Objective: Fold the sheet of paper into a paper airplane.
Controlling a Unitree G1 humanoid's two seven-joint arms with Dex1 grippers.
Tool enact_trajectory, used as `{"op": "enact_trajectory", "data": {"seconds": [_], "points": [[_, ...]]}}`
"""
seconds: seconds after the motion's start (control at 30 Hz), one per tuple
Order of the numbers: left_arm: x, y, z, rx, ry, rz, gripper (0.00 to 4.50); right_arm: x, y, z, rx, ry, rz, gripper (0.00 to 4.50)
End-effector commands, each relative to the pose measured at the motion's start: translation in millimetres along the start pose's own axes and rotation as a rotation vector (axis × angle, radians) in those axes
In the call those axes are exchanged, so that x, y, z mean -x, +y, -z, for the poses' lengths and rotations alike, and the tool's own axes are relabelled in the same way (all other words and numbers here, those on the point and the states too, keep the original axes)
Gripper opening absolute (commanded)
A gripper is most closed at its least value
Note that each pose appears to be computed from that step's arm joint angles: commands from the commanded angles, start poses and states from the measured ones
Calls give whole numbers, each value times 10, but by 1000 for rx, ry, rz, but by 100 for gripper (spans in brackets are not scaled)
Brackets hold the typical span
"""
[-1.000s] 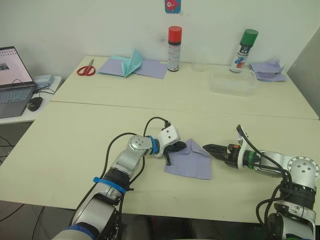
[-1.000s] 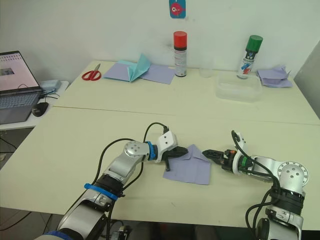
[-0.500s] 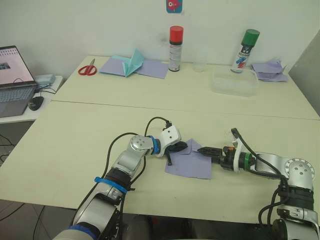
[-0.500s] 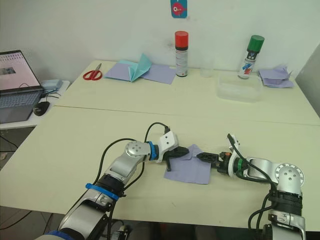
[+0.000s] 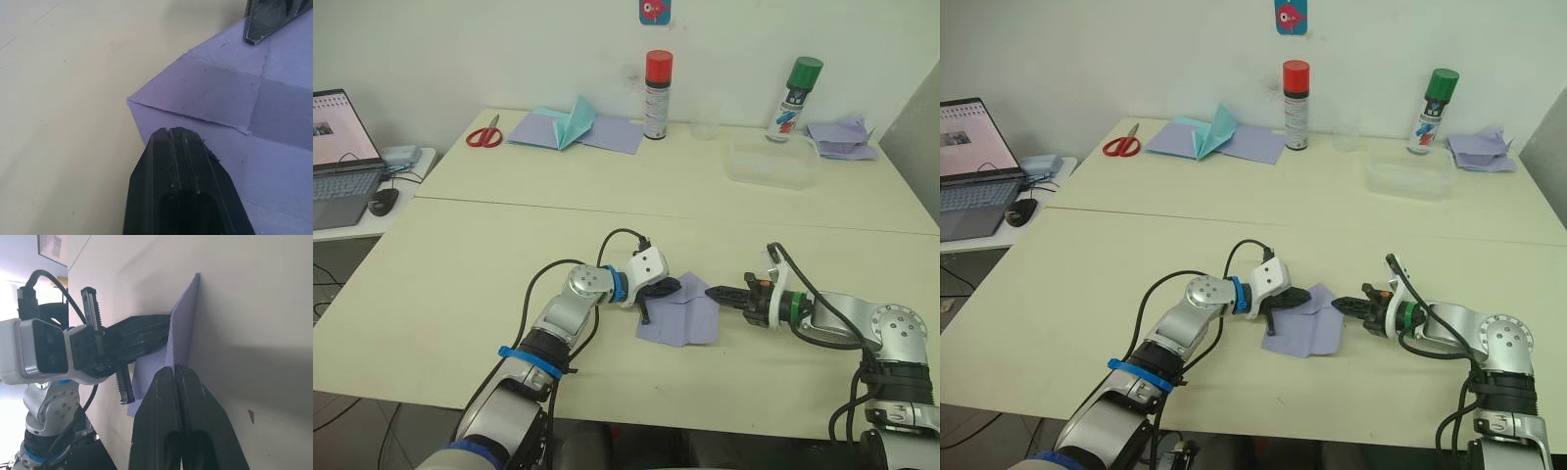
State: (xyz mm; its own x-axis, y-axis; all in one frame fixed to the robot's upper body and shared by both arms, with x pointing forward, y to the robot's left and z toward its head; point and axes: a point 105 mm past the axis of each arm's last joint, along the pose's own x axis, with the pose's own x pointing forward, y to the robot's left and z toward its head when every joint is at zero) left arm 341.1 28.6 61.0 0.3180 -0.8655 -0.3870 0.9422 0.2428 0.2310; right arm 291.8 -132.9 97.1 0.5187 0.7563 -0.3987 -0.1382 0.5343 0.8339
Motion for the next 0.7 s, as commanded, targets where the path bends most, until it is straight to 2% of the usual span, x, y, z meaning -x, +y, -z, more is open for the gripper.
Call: {"op": "enact_trajectory", "data": {"seconds": [0.03,0.2,0.47,0.7], "points": [[-39,-97,274,35,104,25,0,10,195,-99,46,-30,-57,3],[-46,-107,234,52,78,33,0,-165,278,-50,47,-18,-78,3],[-8,-173,193,53,60,66,0,-376,204,25,60,-1,-47,3],[373,159,188,130,97,-53,0,-517,114,49,109,-7,-11,3]]}}
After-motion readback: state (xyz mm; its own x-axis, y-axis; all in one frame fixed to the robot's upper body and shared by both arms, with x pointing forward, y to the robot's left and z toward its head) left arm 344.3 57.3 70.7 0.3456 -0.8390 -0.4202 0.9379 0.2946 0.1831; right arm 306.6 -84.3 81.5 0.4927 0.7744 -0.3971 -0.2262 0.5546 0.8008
